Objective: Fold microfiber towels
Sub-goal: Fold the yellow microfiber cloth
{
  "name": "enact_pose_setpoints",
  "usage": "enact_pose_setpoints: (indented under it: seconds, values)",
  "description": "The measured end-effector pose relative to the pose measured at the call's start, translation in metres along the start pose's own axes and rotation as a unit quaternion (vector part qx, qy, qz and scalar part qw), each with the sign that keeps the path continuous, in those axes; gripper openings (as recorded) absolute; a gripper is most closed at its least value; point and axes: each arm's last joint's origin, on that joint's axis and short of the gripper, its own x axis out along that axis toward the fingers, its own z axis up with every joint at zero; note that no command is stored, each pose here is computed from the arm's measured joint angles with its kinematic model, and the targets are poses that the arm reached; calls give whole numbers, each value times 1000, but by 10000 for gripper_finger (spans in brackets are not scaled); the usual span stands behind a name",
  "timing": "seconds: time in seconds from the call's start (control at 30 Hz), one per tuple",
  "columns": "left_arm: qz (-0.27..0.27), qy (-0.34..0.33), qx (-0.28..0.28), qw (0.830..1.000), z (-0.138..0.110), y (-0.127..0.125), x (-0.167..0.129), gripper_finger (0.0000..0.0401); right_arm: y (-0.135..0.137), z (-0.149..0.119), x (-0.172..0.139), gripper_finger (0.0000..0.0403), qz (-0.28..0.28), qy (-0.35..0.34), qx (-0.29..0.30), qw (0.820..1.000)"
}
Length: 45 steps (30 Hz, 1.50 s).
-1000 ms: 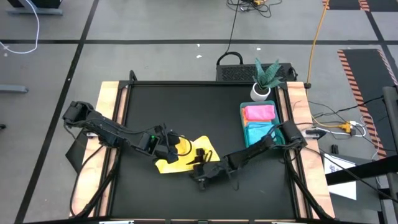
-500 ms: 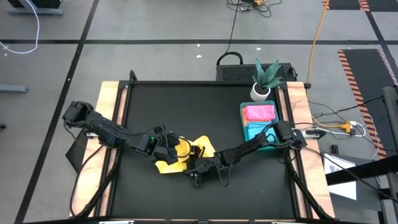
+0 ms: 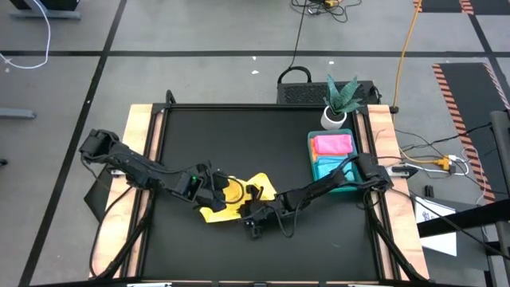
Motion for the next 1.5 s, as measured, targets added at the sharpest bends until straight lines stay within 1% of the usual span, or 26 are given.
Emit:
enact_pose_setpoints:
  seconds: [0.1,0.2,0.27,0.33,0.4,0.43,0.47,0.5,0.53,0.57,0.63,0.67,0.7,0.73,0.8,0.83,0.87,0.93,1.03,1.1,1.13,1.2,1.3,1.37,1.5]
  values:
    - [-11,-4,12,1000,1,0,-15,8,3,18,-25,11,-21,2,-5,1000]
    - [-32,-26,17,999,3,1,-38,10,9,33,-56,7,-54,-3,-17,998]
    - [-63,-58,17,996,7,-2,-59,18,14,40,-81,3,-65,-21,-22,997]
    - [-98,-85,22,991,7,-4,-80,21,19,48,-108,3,-60,-56,-17,996]
    - [-152,-113,19,982,10,-8,-103,16,24,53,-137,3,-41,-101,-6,994]
    - [-179,-121,21,976,9,-10,-114,12,27,57,-150,3,-28,-135,5,990]
    - [-204,-131,23,970,8,-12,-125,8,31,61,-164,2,-6,-172,15,985]
    - [-236,-148,20,960,10,-16,-137,6,34,64,-178,2,19,-209,22,978]
    - [-269,-167,18,948,12,-20,-150,6,37,68,-190,2,48,-247,27,967]
    - [-296,-183,21,937,12,-24,-162,8,40,73,-202,2,80,-288,32,954]
    - [-333,-216,37,917,11,-29,-186,16,45,76,-222,2,132,-345,31,929]
    - [-354,-242,38,903,13,-32,-198,20,48,78,-230,2,153,-370,30,916]
    - [-368,-263,42,891,15,-34,-209,22,50,81,-237,1,169,-395,30,902]
    - [-369,-280,51,885,15,-34,-217,23,51,84,-243,1,177,-416,31,892]
    - [-361,-311,59,877,15,-34,-227,20,53,88,-255,1,176,-451,32,875]
    - [-345,-320,58,881,15,-33,-228,15,52,89,-258,1,167,-458,33,873]
    - [-322,-322,60,888,14,-32,-226,10,50,90,-259,1,146,-455,37,877]
    - [-273,-318,58,906,14,-28,-219,6,47,87,-256,1,89,-432,40,896]
    - [-187,-276,46,942,11,-21,-198,14,40,81,-245,1,1,-371,43,928]
    - [-126,-245,31,961,8,-16,-178,18,33,75,-235,1,-39,-324,48,944]
    - [-98,-232,24,967,6,-13,-168,17,29,70,-229,1,-55,-300,55,951]
    - [-59,-213,8,975,2,-8,-146,11,19,55,-215,1,-82,-260,71,960]
    - [-10,-183,2,983,-8,-1,-109,6,-1,21,-193,0,-119,-217,103,963]
    - [18,-168,-5,986,-14,5,-84,13,-18,-3,-180,0,-142,-200,131,961]
    - [61,-147,-35,987,-29,19,-40,25,-54,-54,-163,0,-197,-170,182,948]
